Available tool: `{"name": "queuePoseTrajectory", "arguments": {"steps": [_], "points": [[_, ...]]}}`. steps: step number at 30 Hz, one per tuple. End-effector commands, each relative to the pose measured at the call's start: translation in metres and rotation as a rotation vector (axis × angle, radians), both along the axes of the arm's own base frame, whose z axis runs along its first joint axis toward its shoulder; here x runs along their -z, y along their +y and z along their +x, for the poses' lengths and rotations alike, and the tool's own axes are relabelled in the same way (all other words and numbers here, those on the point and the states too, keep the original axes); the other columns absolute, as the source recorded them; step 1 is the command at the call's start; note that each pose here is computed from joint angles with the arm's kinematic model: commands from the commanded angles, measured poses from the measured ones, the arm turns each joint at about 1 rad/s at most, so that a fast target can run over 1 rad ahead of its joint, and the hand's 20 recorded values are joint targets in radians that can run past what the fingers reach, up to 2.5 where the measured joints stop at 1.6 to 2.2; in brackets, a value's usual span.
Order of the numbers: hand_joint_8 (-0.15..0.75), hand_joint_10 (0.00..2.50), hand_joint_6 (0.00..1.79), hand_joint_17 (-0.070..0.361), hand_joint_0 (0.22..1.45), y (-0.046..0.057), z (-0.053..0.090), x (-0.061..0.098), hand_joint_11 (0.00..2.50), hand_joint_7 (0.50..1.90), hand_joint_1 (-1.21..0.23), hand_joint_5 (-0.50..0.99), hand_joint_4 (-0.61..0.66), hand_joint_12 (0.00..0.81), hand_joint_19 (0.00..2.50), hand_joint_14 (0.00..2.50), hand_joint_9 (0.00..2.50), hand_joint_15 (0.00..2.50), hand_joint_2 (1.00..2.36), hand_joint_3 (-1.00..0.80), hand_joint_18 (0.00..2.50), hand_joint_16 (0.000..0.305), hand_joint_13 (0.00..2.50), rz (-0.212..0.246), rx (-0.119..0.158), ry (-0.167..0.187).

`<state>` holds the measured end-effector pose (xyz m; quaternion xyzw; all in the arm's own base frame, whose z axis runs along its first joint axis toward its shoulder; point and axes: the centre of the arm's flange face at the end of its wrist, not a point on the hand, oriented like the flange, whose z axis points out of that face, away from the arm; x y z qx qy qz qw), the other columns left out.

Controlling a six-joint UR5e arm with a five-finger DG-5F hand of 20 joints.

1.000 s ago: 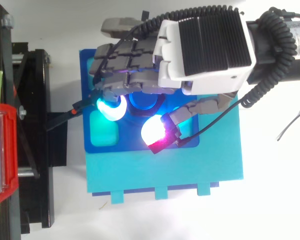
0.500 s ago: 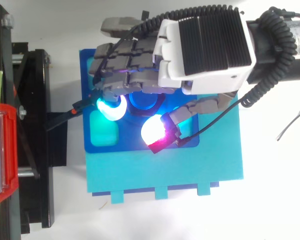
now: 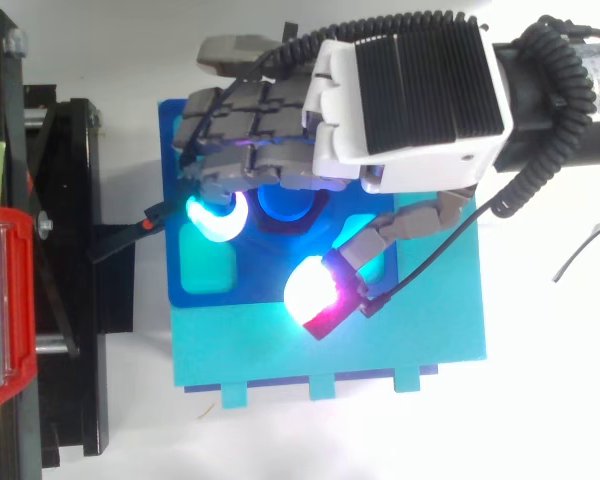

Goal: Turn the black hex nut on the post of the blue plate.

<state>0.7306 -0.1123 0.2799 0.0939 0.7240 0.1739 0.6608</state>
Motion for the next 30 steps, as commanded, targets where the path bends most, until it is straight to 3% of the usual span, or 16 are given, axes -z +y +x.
{"name": "queuePoseTrajectory", "arguments": {"steps": [1,3,5,9,11,13,15,18,19,21,22,23,26,27,30], "points": [[0.303,0.0,0.5,0.137,0.4,0.004,0.009,-0.026,0.08,0.93,-0.66,-0.23,0.24,0.427,0.01,0.0,0.39,0.0,1.0,-0.5,0.26,0.061,0.33,0.0,-0.002,-0.021],[0.301,0.0,0.5,0.14,0.4,0.005,0.01,-0.039,0.06,0.91,-0.66,-0.23,0.24,0.431,0.01,0.0,0.37,0.0,1.0,-0.5,0.25,0.062,0.32,0.0,-0.005,-0.002],[0.301,0.0,0.5,0.142,0.39,0.006,0.009,-0.054,0.04,0.88,-0.66,-0.24,0.23,0.435,0.02,0.0,0.35,0.0,1.0,-0.5,0.25,0.063,0.31,-0.001,-0.008,0.042],[0.301,0.0,0.5,0.145,0.38,0.011,0.006,-0.07,0.0,0.84,-0.64,-0.24,0.22,0.44,0.01,0.0,0.3,0.0,1.0,-0.5,0.22,0.065,0.28,-0.005,-0.003,0.087],[0.301,0.0,0.5,0.146,0.39,0.012,-0.007,-0.083,0.0,0.82,-0.6,-0.24,0.22,0.439,0.02,0.0,0.27,0.0,1.0,-0.5,0.18,0.065,0.26,-0.01,0.027,0.137],[0.291,0.0,0.5,0.145,0.39,0.011,-0.018,-0.097,0.0,0.8,-0.55,-0.23,0.21,0.429,0.05,0.0,0.22,0.0,1.0,-0.5,0.08,0.064,0.18,-0.008,0.05,0.158],[0.281,0.0,0.5,0.148,0.39,0.012,-0.023,-0.104,0.0,0.78,-0.49,-0.23,0.21,0.43,0.05,0.0,0.17,0.0,1.0,-0.5,0.03,0.066,0.12,-0.002,0.053,0.163],[0.277,0.0,0.5,0.148,0.39,0.012,-0.044,-0.113,0.0,0.75,-0.44,-0.23,0.2,0.427,0.05,0.0,0.16,0.0,1.0,-0.5,0.0,0.066,0.09,0.027,0.056,0.194],[0.276,0.0,0.5,0.148,0.39,0.012,-0.044,-0.113,0.0,0.75,-0.44,-0.23,0.2,0.426,0.05,0.0,0.16,0.0,1.0,-0.5,0.0,0.066,0.08,0.027,0.056,0.194],[0.273,0.0,0.5,0.148,0.39,0.011,-0.071,-0.11,0.0,0.74,-0.41,-0.22,0.2,0.423,0.05,0.0,0.16,0.0,1.0,-0.5,0.0,0.066,0.07,0.063,0.064,0.228],[0.272,0.0,0.5,0.148,0.39,0.01,-0.085,-0.109,0.0,0.74,-0.41,-0.22,0.2,0.423,0.05,0.0,0.16,0.0,1.0,-0.5,0.0,0.066,0.06,0.084,0.069,0.232],[0.271,0.0,0.5,0.148,0.4,0.009,-0.09,-0.107,0.0,0.74,-0.41,-0.22,0.2,0.422,0.05,0.0,0.16,0.0,1.0,-0.5,0.0,0.066,0.06,0.094,0.074,0.231],[0.269,0.0,0.5,0.148,0.4,0.008,-0.115,-0.107,0.0,0.74,-0.4,-0.22,0.21,0.42,0.05,0.0,0.16,0.0,1.0,-0.5,0.0,0.066,0.06,0.139,0.097,0.191],[0.269,0.0,0.5,0.147,0.4,0.006,-0.134,-0.105,0.0,0.74,-0.4,-0.22,0.21,0.421,0.05,0.0,0.16,0.0,1.0,-0.5,0.0,0.065,0.05,0.163,0.115,0.165],[0.268,0.0,0.5,0.148,0.4,0.004,-0.154,-0.102,0.0,0.73,-0.4,-0.22,0.21,0.421,0.04,0.0,0.16,0.0,1.0,-0.5,0.0,0.066,0.03,0.223,0.14,0.12]]}}
